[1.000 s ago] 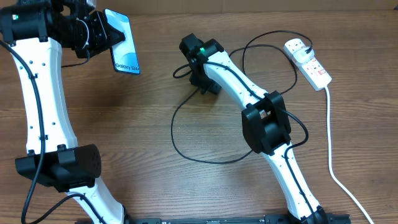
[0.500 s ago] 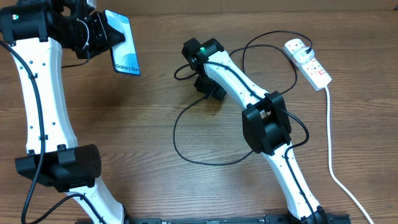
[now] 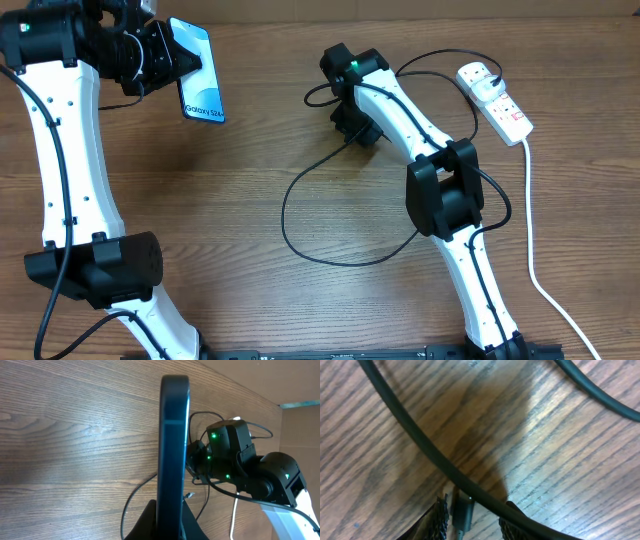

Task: Plug charger to phone and switch on socket

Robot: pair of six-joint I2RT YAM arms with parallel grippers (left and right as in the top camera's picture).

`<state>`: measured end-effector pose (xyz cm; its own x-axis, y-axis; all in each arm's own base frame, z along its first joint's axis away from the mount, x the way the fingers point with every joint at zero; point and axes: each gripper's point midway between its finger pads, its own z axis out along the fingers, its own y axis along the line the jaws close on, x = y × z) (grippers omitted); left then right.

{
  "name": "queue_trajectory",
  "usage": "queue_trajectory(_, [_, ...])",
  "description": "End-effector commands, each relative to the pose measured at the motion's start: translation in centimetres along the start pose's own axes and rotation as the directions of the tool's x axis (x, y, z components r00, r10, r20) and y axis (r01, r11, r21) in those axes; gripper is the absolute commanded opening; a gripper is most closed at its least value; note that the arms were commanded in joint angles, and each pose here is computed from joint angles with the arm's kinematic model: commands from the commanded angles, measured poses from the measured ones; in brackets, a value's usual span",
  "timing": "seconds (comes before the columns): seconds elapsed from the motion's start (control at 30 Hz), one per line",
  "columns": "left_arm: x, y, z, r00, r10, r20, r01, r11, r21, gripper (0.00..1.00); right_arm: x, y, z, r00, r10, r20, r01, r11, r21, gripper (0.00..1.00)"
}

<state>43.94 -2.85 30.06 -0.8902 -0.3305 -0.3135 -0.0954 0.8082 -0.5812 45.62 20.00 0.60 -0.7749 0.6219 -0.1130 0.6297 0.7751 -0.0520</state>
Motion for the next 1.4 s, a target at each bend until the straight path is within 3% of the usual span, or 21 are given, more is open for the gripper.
queue_trajectory(0.0, [-0.1, -0.6, -0.3, 0.999, 0.033, 0.012, -0.033, 0.999, 0.015, 0.04, 2.0, -0.1, 1.9, 0.999, -0.031, -0.036, 0.032, 0.999, 0.033, 0.34])
queue_trajectory(0.13, [-0.1, -0.6, -0.3, 0.999, 0.033, 0.012, -0.033, 0.999, 0.015, 0.04, 3.7, -0.2, 3.6, 0.995, -0.028, -0.095, 0.031, 0.999, 0.029, 0.34])
queue_trajectory(0.3, [-0.1, -0.5, -0.3, 0.999, 0.032, 0.011, -0.032, 0.999, 0.014, 0.04, 5.2, 0.0, 5.1, 0.986, -0.025, -0.164, 0.026, 1.000, 0.006, 0.26])
queue_trajectory(0.63, [-0.1, -0.6, -0.3, 0.999, 0.033, 0.012, -0.033, 0.999, 0.015, 0.04, 6.1, -1.3, 4.8, 0.976, -0.020, -0.217, 0.031, 0.998, 0.051, 0.25])
queue_trajectory(1.37, [-0.1, -0.5, -0.3, 0.999, 0.038, 0.009, -0.038, 0.999, 0.014, 0.04, 4.0, -0.5, 5.3, 0.993, -0.016, -0.116, 0.019, 0.999, 0.026, 0.23])
